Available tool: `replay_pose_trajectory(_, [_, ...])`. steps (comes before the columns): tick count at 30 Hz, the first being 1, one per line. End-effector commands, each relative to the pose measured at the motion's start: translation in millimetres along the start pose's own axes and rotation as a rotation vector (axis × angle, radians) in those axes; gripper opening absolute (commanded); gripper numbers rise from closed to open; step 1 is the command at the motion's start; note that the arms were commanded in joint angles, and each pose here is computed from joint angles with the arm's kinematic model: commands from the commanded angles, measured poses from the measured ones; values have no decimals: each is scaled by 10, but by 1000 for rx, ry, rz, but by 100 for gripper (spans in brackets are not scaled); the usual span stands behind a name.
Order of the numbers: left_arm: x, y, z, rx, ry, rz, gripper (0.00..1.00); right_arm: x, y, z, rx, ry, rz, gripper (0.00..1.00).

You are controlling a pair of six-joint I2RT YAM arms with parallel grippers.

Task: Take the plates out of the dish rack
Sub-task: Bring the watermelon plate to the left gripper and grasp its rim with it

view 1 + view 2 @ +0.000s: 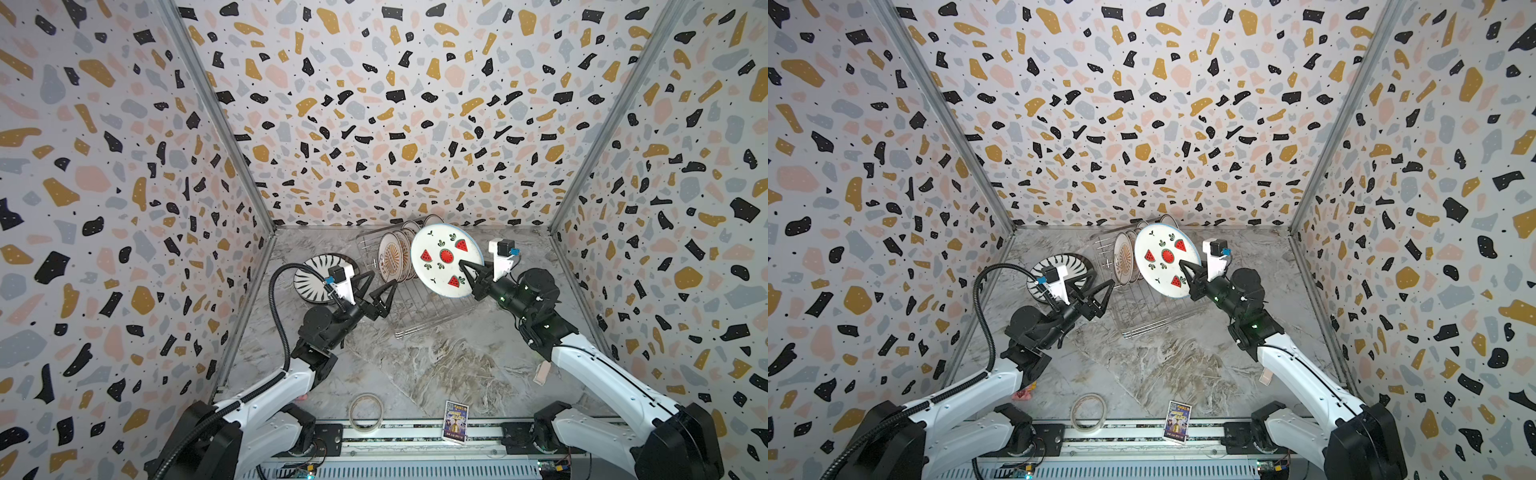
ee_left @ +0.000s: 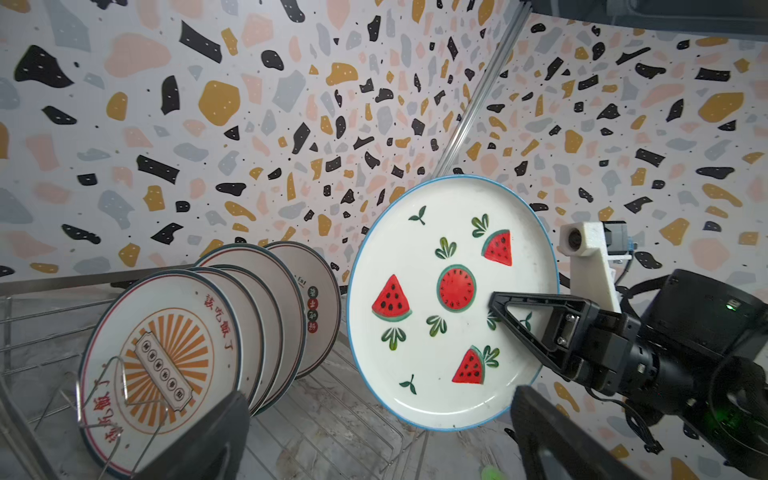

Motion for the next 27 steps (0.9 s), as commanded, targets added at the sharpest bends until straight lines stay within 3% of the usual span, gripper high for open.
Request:
replay_pose_trajectory(1, [19, -117, 151, 36, -57, -103, 100, -87, 408, 374, -55, -120, 272, 10])
replay_pose_trajectory(7, [29, -105, 98, 55, -29, -98, 99, -124, 489, 299, -49, -82, 448, 10])
replay_pose_trajectory(11, [4, -237, 123, 32, -63, -229, 95, -161, 565, 245, -45, -46, 551, 10])
replay_pose_trajectory(16, [-42, -355, 149, 45, -93, -292, 89, -112, 543, 212, -25, -21, 562, 10])
replay_pose_trajectory(27, [-4, -515, 119, 38, -78, -346, 47, -90, 539, 114, -15, 12, 632, 9])
Point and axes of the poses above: each gripper's point midway between its finger pads, its own x axis out along the fingers, its own y axis along the line the jaws close on, z = x × y, the point moved 7 cm from there along -x, back along the fingers, and after that the axes turned 11 degrees about x, right-handed, at the moved point
